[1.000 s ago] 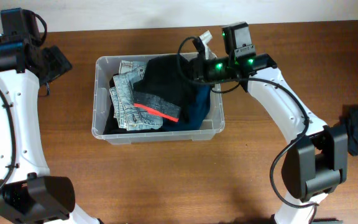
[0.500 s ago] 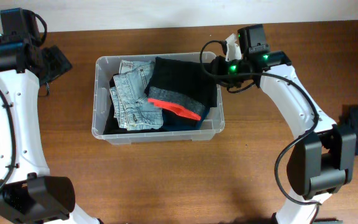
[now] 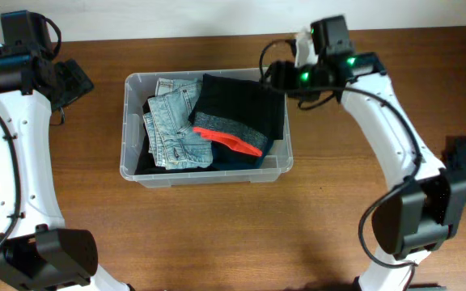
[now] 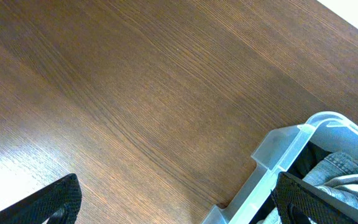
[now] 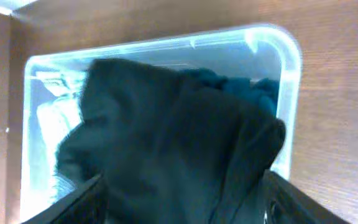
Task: Pack container
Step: 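Lower the black garment into the bin's right half and release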
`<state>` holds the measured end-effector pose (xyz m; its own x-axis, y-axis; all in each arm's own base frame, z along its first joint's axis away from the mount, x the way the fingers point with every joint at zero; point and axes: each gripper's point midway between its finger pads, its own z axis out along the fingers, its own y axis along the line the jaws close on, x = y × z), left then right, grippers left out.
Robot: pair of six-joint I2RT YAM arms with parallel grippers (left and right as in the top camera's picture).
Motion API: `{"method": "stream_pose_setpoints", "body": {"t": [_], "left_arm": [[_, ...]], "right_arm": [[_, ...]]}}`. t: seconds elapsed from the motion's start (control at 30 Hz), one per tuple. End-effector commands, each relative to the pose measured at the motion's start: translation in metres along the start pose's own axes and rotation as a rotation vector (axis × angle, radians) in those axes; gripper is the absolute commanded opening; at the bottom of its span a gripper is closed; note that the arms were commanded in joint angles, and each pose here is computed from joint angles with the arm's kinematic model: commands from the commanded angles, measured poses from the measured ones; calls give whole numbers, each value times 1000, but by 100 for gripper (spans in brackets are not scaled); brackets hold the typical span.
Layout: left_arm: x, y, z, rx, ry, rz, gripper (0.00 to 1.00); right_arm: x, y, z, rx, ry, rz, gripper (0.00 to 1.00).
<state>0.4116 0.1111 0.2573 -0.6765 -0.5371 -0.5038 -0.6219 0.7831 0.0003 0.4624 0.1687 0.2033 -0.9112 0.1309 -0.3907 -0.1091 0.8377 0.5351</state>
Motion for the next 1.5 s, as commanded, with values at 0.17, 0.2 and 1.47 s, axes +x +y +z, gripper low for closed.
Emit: {"method": "stream_pose_setpoints", "body": {"t": [0.17, 0.2, 1.47], "left_arm": [[-4, 3, -9, 5, -23, -19, 99], [-4, 3, -9, 5, -23, -19, 99], [-4, 3, -9, 5, -23, -19, 99]], "right_arm": [[-31, 43, -60, 216, -152, -180, 49], [-26, 47, -58, 241, -148, -197, 39], [60, 65, 89, 305, 196, -290, 4]]}}
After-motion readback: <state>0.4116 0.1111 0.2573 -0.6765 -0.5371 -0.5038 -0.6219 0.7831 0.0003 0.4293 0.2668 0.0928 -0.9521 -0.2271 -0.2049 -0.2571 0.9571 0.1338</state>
